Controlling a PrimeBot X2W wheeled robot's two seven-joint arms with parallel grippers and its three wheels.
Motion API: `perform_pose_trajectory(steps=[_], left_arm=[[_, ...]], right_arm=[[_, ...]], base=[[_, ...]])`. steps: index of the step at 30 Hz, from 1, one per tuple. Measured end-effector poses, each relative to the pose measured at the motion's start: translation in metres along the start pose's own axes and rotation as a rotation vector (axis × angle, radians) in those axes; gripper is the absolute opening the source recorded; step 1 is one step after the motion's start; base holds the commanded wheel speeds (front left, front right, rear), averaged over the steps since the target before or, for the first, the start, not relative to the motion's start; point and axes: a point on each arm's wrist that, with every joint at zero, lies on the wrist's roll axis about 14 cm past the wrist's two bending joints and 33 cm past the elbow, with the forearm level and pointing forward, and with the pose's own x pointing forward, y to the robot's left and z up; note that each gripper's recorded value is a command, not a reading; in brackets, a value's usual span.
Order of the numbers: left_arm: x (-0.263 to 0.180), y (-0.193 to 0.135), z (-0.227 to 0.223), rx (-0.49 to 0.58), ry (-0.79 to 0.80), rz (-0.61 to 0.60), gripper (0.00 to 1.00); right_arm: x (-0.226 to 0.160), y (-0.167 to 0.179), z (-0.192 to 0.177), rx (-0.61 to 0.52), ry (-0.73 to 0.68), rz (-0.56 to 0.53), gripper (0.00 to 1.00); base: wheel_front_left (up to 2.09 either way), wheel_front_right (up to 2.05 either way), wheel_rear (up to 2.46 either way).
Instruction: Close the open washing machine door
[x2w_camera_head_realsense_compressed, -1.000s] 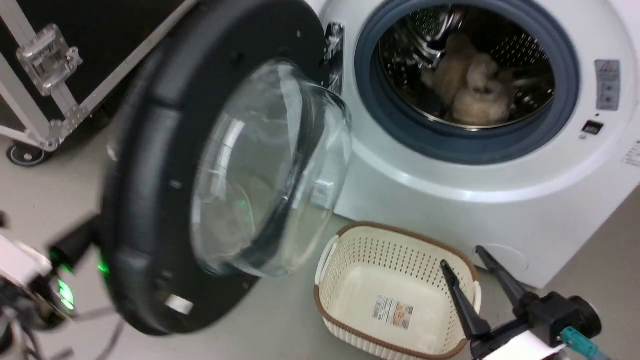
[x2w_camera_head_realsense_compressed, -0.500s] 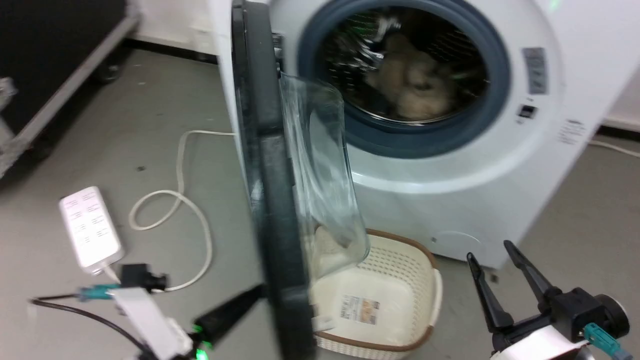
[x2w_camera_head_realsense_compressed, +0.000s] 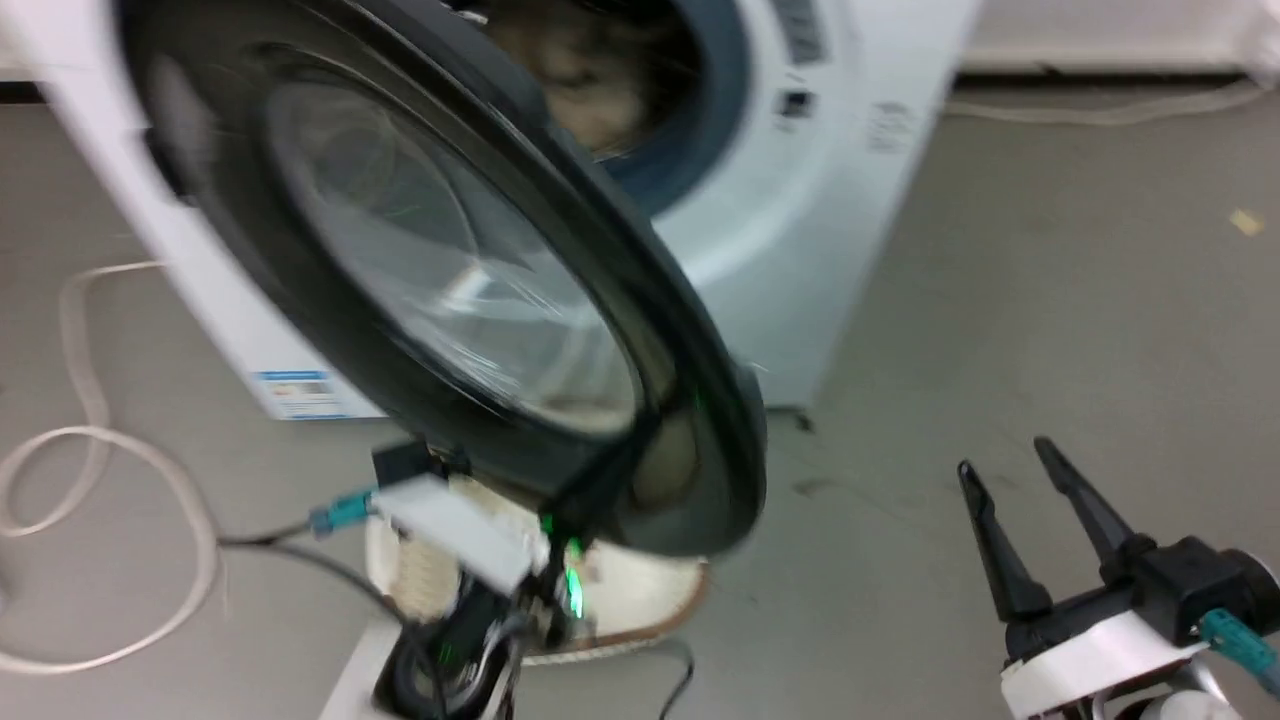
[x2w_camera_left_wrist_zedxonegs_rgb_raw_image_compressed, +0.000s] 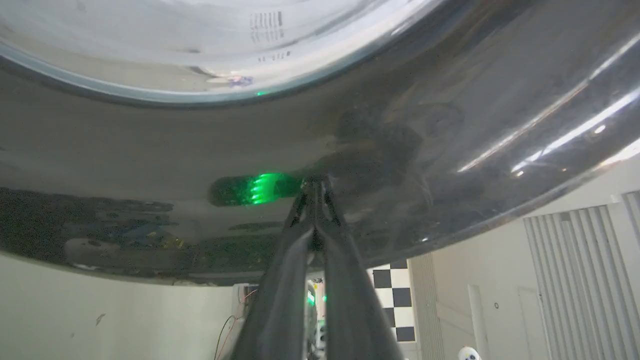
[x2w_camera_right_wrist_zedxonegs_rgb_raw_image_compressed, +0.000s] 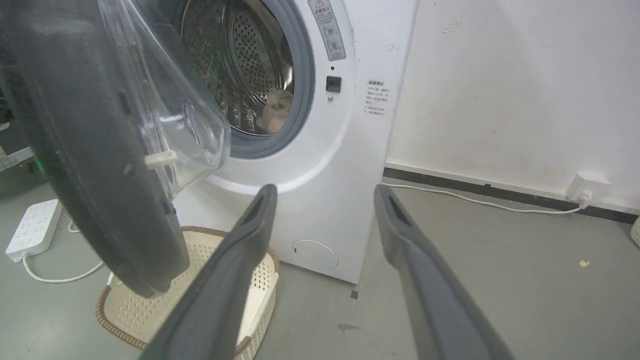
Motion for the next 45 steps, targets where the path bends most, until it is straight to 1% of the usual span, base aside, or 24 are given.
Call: perform_pose_trajectory(steps=[4, 8, 14, 15, 17, 19, 23, 24, 26, 27, 28, 29, 33, 39, 40, 42, 45], left_arm=[[0.047, 0.005, 0.003, -0.020, -0.017, -0.010, 0.00], [0.089, 0.010, 0.005, -0.023, -0.034, -0.016, 0.00], [0.137, 0.023, 0.012, -0.050, -0.092, 0.001, 0.00], [0.143, 0.025, 0.012, -0.068, -0.097, 0.002, 0.00], [0.152, 0.029, 0.014, -0.113, -0.109, 0.009, 0.00], [0.158, 0.033, 0.014, -0.103, -0.114, 0.021, 0.00], [0.156, 0.023, 0.014, -0.083, -0.119, 0.005, 0.00], [0.147, 0.013, 0.017, -0.049, -0.137, -0.015, 0.00], [0.135, 0.009, 0.015, -0.007, -0.138, -0.026, 0.00], [0.126, 0.008, 0.012, 0.030, -0.130, -0.027, 0.10], [0.117, 0.009, 0.010, 0.071, -0.122, -0.024, 0.44], [0.107, 0.010, 0.008, 0.121, -0.119, -0.022, 1.00], [0.060, 0.017, 0.009, 0.365, -0.132, 0.007, 1.00], [-0.011, 0.018, 0.037, 0.720, -0.217, 0.064, 1.00], [-0.044, 0.011, 0.062, 0.938, -0.294, 0.124, 1.00], [-0.066, -0.002, 0.080, 1.094, -0.377, 0.171, 1.00], [-0.099, -0.020, 0.097, 1.282, -0.501, 0.248, 1.00]], right_arm=[[-0.011, -0.025, -0.007, -0.003, 0.032, -0.083, 1.00], [-0.024, -0.041, -0.016, 0.000, 0.071, -0.152, 1.00], [-0.039, -0.058, -0.025, -0.006, 0.117, -0.230, 1.00], [-0.041, -0.061, -0.026, -0.009, 0.124, -0.239, 1.00], [-0.044, -0.064, -0.030, -0.013, 0.139, -0.252, 1.00], [-0.045, -0.065, -0.032, -0.014, 0.150, -0.255, 1.00], [-0.041, -0.063, -0.030, -0.011, 0.136, -0.245, 1.00], [-0.037, -0.058, -0.025, -0.008, 0.115, -0.225, 1.00], [-0.034, -0.054, -0.020, -0.005, 0.095, -0.210, 1.00], [-0.032, -0.053, -0.017, -0.005, 0.085, -0.203, 1.00], [-0.031, -0.052, -0.015, -0.006, 0.075, -0.196, 1.00], [-0.031, -0.050, -0.013, -0.009, 0.069, -0.186, 1.00], [-0.031, -0.037, -0.010, -0.009, 0.053, -0.139, 1.00], [-0.026, -0.012, -0.002, 0.000, 0.017, -0.050, 1.00], [-0.022, 0.004, 0.002, 0.000, -0.001, 0.005, 1.00], [-0.019, 0.014, 0.006, 0.002, -0.019, 0.036, 1.00], [-0.015, 0.025, 0.013, 0.004, -0.042, 0.072, 1.00]], base=[[0.00, 0.00, 0.00], [0.00, 0.00, 0.00], [0.00, 0.00, 0.00], [0.00, 0.00, 0.00], [0.00, 0.00, 0.00], [0.00, 0.00, 0.00], [0.00, 0.00, 0.00], [0.00, 0.00, 0.00], [0.00, 0.00, 0.00], [0.00, 0.00, 0.00], [0.00, 0.00, 0.00], [0.00, 0.00, 0.00], [0.00, 0.00, 0.00], [0.00, 0.00, 0.00], [0.00, 0.00, 0.00], [0.00, 0.00, 0.00], [0.00, 0.00, 0.00]])
